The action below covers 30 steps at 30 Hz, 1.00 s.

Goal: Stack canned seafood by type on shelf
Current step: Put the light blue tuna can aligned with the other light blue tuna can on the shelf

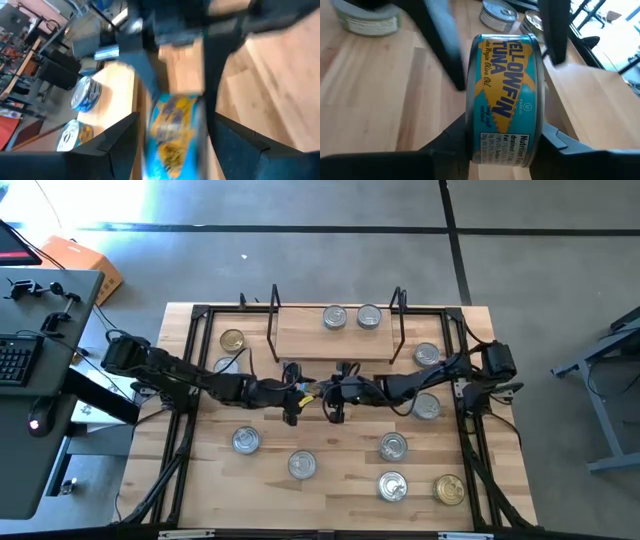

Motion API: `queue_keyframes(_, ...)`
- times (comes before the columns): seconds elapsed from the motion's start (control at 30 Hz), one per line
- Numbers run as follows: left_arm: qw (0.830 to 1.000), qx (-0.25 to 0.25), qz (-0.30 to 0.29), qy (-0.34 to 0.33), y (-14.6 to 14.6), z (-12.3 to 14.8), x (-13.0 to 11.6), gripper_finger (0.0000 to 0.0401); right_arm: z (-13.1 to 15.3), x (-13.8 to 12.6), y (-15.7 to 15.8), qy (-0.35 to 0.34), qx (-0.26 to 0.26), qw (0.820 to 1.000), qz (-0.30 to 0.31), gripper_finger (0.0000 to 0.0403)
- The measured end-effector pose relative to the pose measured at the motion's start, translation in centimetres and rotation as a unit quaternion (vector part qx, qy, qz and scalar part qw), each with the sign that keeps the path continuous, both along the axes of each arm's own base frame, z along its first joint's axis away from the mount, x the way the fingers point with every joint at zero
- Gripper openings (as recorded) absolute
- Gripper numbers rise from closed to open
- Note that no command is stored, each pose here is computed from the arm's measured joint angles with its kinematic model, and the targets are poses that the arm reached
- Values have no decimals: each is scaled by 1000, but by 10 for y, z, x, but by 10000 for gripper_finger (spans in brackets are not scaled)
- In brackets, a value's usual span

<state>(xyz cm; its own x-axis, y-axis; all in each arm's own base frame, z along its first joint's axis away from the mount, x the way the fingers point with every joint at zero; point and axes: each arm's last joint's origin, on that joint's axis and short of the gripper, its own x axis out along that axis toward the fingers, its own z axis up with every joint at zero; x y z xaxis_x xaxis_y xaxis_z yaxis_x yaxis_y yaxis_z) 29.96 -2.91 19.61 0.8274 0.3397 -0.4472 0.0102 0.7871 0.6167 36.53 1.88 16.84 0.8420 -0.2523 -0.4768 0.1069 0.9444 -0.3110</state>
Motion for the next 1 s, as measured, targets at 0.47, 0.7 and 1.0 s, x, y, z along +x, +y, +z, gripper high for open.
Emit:
queue_keyframes(0.47,998,-47,-37,5,10,-2,2,130,-1,0,0,5,-2,1000,5,126)
queue_keyframes(0.7,998,49,25,19,6,-1,-1,125,-6,-8,-4,41,-20,996,-83,203)
queue_keyframes(1.0,985,131,108,42,25,1,-3,125,-23,-43,15,155,-101,956,-228,200)
